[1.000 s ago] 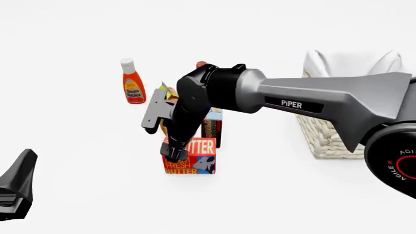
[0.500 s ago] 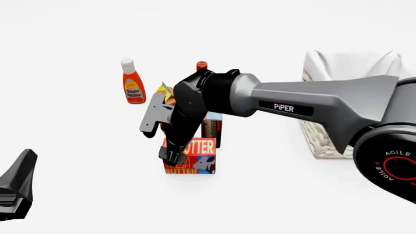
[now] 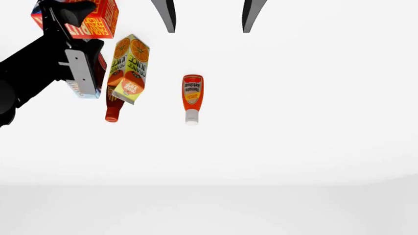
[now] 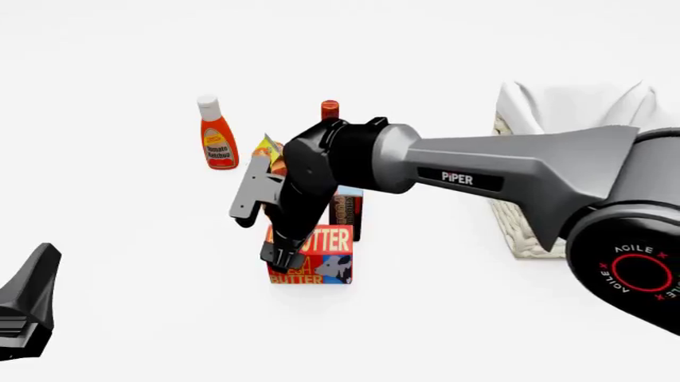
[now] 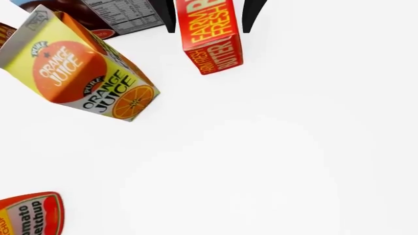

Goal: Pick the butter and place it in the basket.

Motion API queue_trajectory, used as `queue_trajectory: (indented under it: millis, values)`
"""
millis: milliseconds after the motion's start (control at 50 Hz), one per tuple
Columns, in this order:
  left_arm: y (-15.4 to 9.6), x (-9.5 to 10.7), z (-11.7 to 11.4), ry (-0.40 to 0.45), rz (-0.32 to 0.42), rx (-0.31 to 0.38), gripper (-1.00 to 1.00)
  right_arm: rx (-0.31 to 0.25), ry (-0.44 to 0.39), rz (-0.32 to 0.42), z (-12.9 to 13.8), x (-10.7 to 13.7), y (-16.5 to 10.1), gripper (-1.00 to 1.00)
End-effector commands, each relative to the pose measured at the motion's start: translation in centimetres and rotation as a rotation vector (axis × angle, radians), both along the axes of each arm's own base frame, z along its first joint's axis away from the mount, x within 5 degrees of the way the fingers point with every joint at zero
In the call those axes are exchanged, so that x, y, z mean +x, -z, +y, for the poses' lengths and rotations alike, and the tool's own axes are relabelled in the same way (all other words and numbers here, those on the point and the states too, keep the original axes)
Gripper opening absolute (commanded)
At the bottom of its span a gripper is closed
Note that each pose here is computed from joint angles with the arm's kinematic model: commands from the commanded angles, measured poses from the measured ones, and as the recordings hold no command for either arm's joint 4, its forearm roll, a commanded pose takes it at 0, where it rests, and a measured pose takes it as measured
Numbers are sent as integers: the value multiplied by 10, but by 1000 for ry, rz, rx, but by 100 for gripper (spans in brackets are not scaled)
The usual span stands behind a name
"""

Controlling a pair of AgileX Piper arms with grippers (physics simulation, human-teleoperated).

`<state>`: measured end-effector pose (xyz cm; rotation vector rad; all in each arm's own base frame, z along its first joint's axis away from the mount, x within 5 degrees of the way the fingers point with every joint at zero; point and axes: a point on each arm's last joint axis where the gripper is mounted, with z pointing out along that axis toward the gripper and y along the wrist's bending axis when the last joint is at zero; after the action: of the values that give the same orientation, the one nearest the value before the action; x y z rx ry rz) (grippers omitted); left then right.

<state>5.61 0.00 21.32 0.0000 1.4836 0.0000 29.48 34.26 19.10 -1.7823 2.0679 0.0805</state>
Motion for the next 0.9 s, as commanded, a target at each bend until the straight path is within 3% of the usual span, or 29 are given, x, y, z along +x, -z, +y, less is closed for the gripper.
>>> queue_trajectory:
  millis: [20, 460, 480, 900]
  values:
    - [0, 0, 0, 0, 0, 0, 100, -13, 1, 17, 0, -1, 8, 100]
    - [0, 0, 0, 0, 0, 0, 100, -33, 4, 34, 1, 2, 24, 100]
    - [0, 0, 0, 0, 0, 0, 100, -34, 2, 34, 0, 2, 25, -100]
    - [0, 0, 0, 0, 0, 0, 100, -47, -17, 45, 3, -8, 30, -100]
